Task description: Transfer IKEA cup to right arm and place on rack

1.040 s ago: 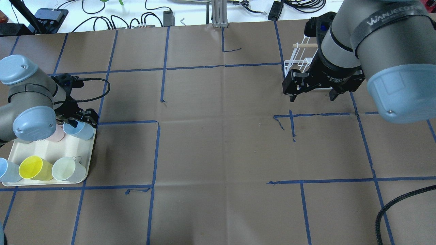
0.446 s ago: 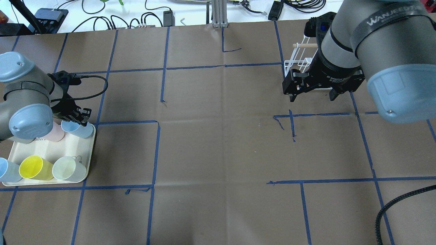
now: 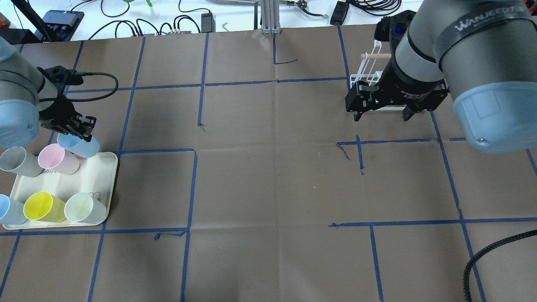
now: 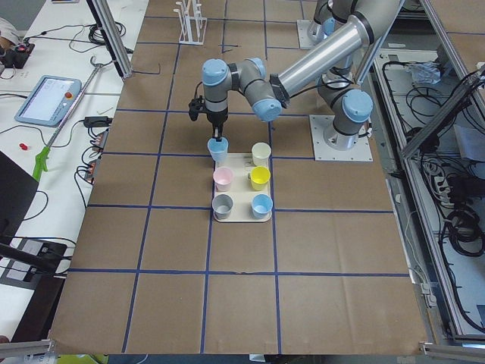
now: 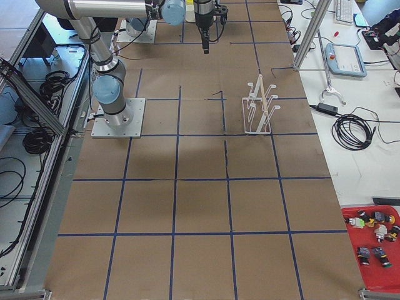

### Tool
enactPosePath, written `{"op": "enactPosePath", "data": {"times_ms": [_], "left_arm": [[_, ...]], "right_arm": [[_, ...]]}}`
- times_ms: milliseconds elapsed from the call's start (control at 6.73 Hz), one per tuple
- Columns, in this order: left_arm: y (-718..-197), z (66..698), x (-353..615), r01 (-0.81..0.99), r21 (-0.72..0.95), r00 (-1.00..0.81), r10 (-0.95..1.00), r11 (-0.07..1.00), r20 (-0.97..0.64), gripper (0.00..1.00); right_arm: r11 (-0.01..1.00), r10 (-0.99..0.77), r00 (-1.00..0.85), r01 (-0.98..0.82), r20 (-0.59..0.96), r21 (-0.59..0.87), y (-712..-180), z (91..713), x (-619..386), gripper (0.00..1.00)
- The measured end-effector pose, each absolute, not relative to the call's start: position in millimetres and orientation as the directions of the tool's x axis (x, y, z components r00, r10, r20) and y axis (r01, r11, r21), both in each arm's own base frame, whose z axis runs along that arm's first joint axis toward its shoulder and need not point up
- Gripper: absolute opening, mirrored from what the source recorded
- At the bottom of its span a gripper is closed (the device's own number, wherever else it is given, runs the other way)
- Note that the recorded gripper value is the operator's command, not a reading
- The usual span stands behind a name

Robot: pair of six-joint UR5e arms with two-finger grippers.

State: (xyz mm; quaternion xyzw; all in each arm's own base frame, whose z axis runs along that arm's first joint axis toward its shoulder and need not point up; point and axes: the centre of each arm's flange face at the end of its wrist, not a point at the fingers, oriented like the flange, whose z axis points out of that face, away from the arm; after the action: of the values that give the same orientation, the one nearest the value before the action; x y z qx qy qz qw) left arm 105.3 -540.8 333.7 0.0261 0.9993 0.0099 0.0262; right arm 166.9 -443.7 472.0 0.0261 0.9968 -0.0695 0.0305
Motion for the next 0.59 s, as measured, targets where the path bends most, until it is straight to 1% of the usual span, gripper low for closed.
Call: {"op": "enactPosePath", "data": {"times_ms": [297, 446, 594], "left_arm": [[-558.5, 404.7, 109.0, 0.060, 0.059, -0.998, 0.062, 0.996, -0.025, 0.00], [-564.5, 430.3, 105.0, 0.072, 0.059, -0.997, 0.074, 0.996, -0.022, 0.00], [-570.4, 443.2, 90.5, 0.099, 0.039, -0.995, 0.100, 0.994, -0.015, 0.00]], "right_arm": [[0.954, 0.106, -0.968, 0.164, -0.228, -0.252, -450.7, 465.5, 180.5, 1.00], [0.928, 0.124, -0.939, 0.224, -0.320, -0.298, -451.6, 458.8, 187.1, 1.00], [0.910, 0.138, -0.917, 0.267, -0.375, -0.317, -451.0, 455.0, 190.8, 1.00]]}}
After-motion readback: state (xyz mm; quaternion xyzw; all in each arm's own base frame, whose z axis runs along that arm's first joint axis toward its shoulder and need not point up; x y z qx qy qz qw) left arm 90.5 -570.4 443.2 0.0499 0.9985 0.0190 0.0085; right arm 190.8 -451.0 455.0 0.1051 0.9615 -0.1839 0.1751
